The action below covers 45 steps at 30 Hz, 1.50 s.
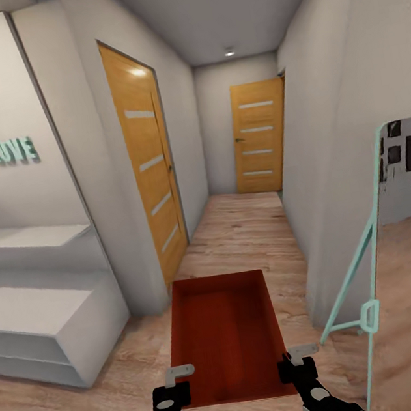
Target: Move the two storage containers from the living room to the garage. In the garage, place one container on the floor and stack the other container on top of it (either order is fine).
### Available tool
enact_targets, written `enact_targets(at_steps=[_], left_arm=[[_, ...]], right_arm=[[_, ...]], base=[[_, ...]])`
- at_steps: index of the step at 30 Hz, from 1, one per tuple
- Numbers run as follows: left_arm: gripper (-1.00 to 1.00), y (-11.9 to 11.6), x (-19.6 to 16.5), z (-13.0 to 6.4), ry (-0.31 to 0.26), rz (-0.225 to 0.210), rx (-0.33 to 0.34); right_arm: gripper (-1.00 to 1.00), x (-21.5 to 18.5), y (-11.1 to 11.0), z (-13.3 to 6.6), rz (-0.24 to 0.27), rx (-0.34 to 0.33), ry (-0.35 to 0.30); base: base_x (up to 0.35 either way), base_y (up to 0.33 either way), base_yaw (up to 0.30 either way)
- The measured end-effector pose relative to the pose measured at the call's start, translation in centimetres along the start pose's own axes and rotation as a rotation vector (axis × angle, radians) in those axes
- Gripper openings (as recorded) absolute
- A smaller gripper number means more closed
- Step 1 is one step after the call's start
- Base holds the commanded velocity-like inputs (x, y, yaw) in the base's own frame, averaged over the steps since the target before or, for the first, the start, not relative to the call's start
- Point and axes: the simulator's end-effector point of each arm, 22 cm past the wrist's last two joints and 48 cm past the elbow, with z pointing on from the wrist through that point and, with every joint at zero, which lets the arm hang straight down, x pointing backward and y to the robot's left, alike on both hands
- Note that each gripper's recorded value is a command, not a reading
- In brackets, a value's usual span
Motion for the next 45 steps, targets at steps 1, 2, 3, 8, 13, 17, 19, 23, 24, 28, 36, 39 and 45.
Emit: enact_targets(at_steps=[1,2,3,8,13,17,19,23,24,28,36,39,45], left_arm=[[-1.0,0.0,0.03,0.01,0.001,0.0,0.0],[-1.0,-0.01,0.05,0.02,0.001,0.0,0.0],[-1.0,-0.01,0.08,0.03,0.002,0.0,0.0],[-1.0,-0.02,0.18,0.08,0.004,0.0,0.0],[-1.0,-0.03,0.17,0.12,0.003,0.002,0.0],[-1.0,-0.02,0.22,0.17,0.004,0.002,0.0],[-1.0,-0.03,0.27,0.18,0.005,0.002,0.0],[-1.0,-0.03,0.43,0.22,0.008,0.002,0.0],[-1.0,-0.03,0.46,0.23,0.009,0.002,0.0],[-1.0,-0.05,0.51,0.26,0.01,0.002,0.0],[-1.0,-0.02,0.54,0.27,0.01,0.003,0.0],[-1.0,-0.02,0.53,0.27,0.01,0.003,0.0],[-1.0,-0.02,0.55,0.27,0.01,0.003,0.0]], right_arm=[[-1.0,0.03,0.0,0.01,0.0,0.0,0.001],[-1.0,0.05,-0.01,0.01,0.0,0.0,0.001],[-1.0,0.08,0.0,0.02,0.0,0.0,0.002],[-1.0,0.2,0.0,0.04,0.0,0.0,0.004],[-1.0,0.27,-0.01,0.07,0.001,0.0,0.003],[-1.0,0.35,0.01,0.09,0.002,0.001,0.004],[-1.0,0.4,0.0,0.1,0.002,0.001,0.005],[-1.0,0.54,0.02,0.12,0.002,0.0,0.009],[-1.0,0.57,0.01,0.12,0.001,0.0,0.009],[-1.0,0.64,0.0,0.14,0.001,0.0,0.01],[-1.0,0.66,0.03,0.15,0.002,0.0,0.011],[-1.0,0.66,0.03,0.14,0.002,0.0,0.01],[-1.0,0.66,0.03,0.14,0.002,0.0,0.011]], base=[[0.303,0.217,-0.271],[0.303,0.217,-0.271],[0.303,0.217,-0.271],[0.303,0.217,-0.271],[0.303,0.217,-0.271],[0.304,0.198,-0.271],[0.304,0.175,-0.272],[0.306,0.164,-0.272],[0.308,0.154,-0.272],[0.312,0.137,-0.251],[0.316,0.11,-0.04],[0.317,0.105,-0.002],[0.317,0.105,0.0]])
